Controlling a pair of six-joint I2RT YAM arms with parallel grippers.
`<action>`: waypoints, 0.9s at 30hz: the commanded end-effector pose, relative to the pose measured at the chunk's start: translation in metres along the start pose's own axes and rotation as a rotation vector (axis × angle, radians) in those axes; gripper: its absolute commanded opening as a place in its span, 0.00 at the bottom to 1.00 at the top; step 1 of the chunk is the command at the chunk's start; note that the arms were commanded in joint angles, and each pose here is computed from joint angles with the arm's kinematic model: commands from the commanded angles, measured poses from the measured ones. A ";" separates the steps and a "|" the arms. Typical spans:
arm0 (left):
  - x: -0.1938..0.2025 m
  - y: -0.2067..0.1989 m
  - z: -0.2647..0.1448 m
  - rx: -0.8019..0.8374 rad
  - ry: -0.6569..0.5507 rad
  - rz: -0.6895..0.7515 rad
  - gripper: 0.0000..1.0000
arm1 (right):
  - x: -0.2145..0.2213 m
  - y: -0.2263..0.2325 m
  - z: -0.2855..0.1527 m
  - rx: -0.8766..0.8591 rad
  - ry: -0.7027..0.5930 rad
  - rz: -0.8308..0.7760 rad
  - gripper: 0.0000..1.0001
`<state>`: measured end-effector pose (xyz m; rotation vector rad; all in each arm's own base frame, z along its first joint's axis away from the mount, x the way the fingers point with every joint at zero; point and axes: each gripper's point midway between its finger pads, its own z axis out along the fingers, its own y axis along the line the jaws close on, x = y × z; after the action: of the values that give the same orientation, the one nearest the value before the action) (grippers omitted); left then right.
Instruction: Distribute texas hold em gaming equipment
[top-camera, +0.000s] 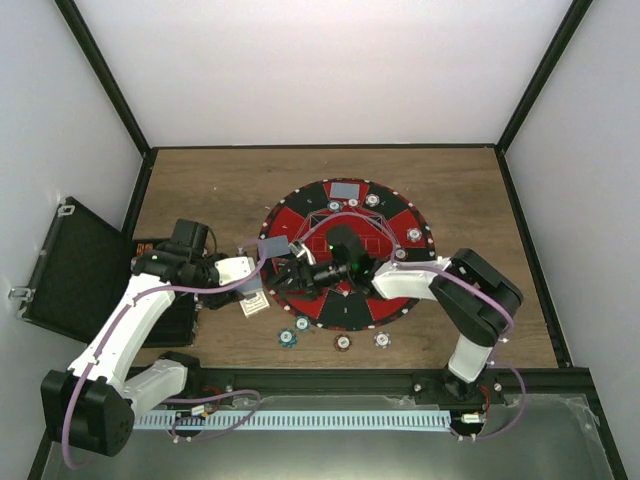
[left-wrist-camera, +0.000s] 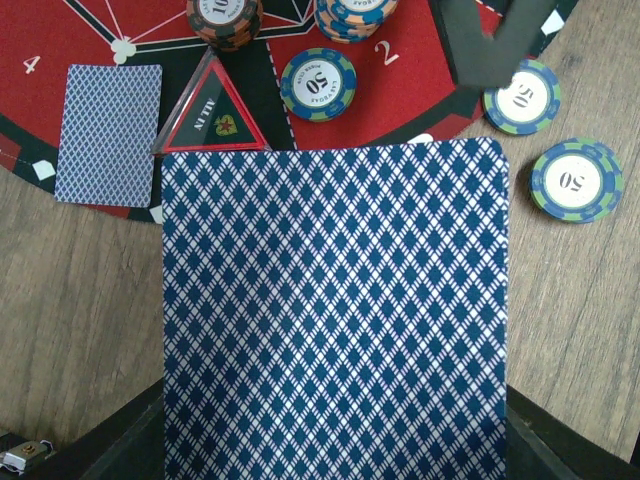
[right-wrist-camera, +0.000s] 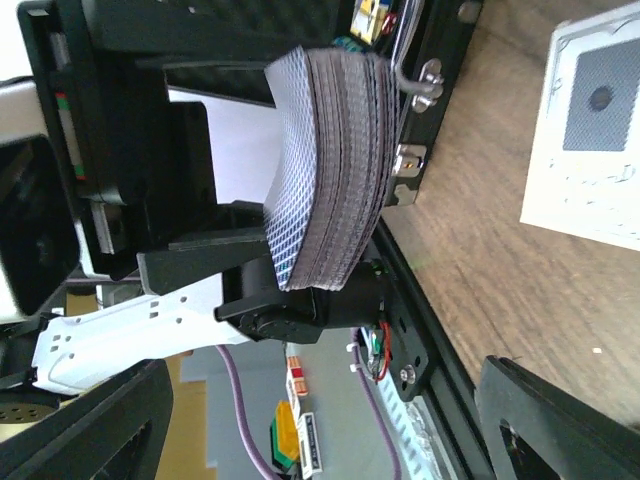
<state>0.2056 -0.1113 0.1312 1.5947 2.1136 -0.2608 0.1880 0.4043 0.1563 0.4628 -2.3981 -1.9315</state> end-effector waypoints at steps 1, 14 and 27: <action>-0.013 0.005 -0.009 -0.017 -0.046 0.015 0.25 | -0.002 0.014 0.018 -0.068 0.021 -0.013 0.84; -0.010 0.001 -0.010 -0.016 -0.042 0.024 0.25 | -0.018 0.014 0.044 -0.117 0.060 -0.001 0.73; -0.009 0.001 -0.010 -0.014 -0.040 0.021 0.25 | -0.030 0.007 0.072 -0.141 0.095 0.019 0.68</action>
<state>0.2052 -0.1111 0.1332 1.5948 2.1047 -0.2540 0.1988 0.4661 0.1331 0.4355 -2.2375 -1.9424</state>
